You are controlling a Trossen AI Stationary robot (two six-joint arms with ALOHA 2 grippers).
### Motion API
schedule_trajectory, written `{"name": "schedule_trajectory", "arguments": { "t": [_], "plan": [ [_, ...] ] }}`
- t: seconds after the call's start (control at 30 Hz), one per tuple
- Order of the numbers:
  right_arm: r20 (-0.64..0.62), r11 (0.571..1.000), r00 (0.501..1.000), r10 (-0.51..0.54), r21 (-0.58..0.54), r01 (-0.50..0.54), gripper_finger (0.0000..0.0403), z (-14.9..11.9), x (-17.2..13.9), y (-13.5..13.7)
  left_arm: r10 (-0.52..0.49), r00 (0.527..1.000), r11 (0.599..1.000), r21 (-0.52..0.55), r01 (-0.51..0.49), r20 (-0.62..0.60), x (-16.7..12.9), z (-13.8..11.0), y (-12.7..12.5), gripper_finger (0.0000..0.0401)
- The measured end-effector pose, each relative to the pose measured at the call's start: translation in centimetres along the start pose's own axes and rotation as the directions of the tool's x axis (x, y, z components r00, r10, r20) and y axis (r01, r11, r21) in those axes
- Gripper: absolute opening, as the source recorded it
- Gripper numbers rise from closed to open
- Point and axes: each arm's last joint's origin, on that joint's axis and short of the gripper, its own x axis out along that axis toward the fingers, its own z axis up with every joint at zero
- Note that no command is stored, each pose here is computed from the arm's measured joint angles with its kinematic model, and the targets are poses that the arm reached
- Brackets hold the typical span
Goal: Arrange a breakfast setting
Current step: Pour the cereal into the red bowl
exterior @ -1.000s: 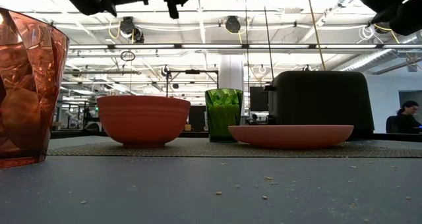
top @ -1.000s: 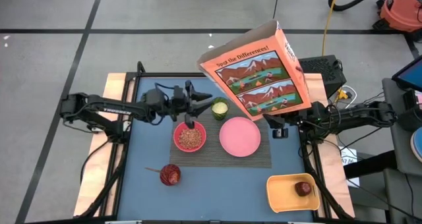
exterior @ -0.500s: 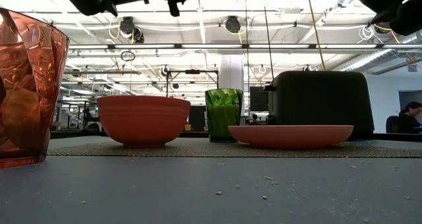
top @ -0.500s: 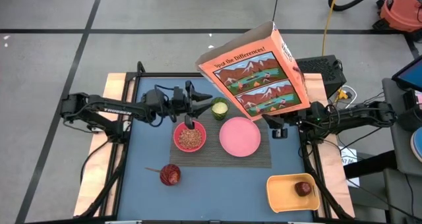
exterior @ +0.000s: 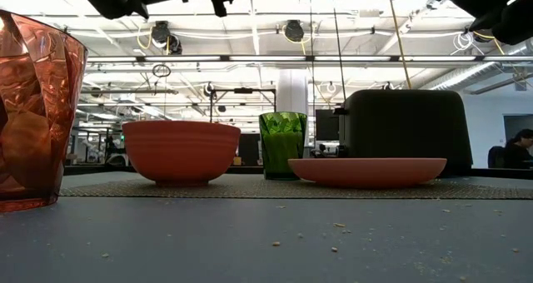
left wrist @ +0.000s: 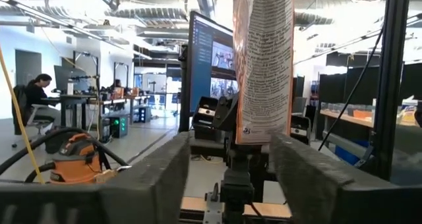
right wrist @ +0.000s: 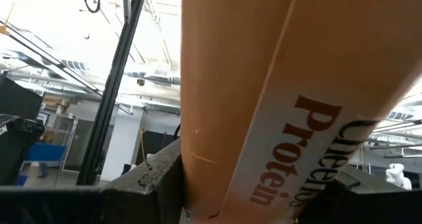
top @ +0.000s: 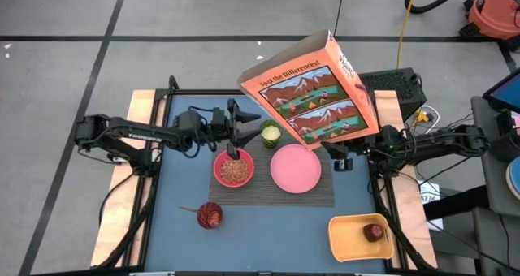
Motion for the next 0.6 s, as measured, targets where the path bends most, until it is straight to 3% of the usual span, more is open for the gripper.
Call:
{"name": "schedule_trajectory", "arguments": {
  "t": [0.27,0.43,0.6],
  "plan": [
    [0.001,1.000,1.000,0.000,0.000,0.000,0.0208,0.0,0.0,0.0,-0.035,0.996,0.999,-0.035,0.039,0.086,1.2,-2.5,-1.0,0.0330],
    [0.001,1.000,1.000,0.000,0.000,0.000,0.0208,0.0,0.0,0.0,-0.024,0.985,0.999,-0.036,0.030,0.170,2.3,-4.6,-1.4,0.0353],
    [0.001,1.000,1.000,0.001,0.000,-0.001,0.0208,0.0,0.0,0.0,-0.020,0.982,0.998,-0.058,0.032,0.188,5.8,-5.1,-1.8,0.0356]
  ]
}}
